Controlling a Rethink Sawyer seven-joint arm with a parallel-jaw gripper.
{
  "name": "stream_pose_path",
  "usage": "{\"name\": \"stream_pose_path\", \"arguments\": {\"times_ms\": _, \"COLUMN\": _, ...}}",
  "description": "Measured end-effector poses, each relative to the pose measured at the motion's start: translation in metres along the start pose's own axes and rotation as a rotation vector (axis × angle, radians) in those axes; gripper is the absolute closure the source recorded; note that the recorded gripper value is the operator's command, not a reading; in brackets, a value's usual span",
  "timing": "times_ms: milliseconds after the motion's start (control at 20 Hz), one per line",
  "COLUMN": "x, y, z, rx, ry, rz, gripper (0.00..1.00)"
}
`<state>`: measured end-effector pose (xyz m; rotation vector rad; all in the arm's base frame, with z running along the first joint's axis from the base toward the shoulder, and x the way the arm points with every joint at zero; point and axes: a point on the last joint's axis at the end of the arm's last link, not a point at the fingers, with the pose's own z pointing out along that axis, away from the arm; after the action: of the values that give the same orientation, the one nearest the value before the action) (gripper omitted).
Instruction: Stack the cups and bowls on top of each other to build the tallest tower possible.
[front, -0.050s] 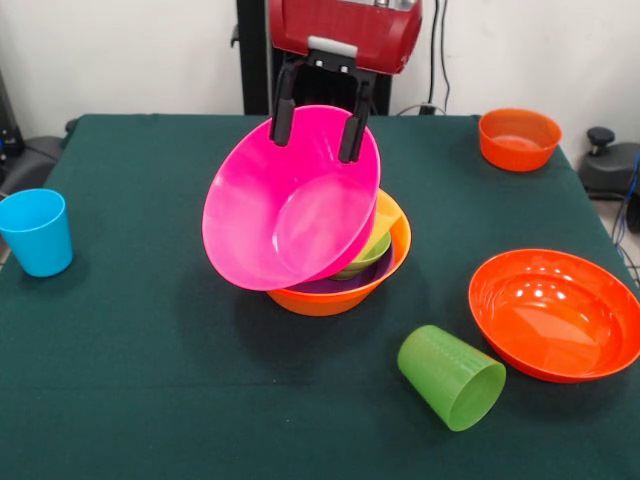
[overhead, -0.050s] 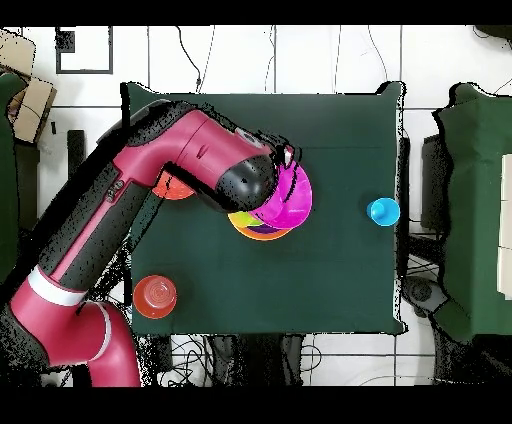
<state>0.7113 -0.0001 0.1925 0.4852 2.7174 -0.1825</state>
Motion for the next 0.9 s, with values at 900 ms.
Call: {"name": "stream_pose_path", "arguments": {"times_ms": 900, "x": 0.02, "y": 0.008, "z": 0.028, "rx": 0.019, "ry": 0.044, "rz": -0.029, "gripper": 0.0}}
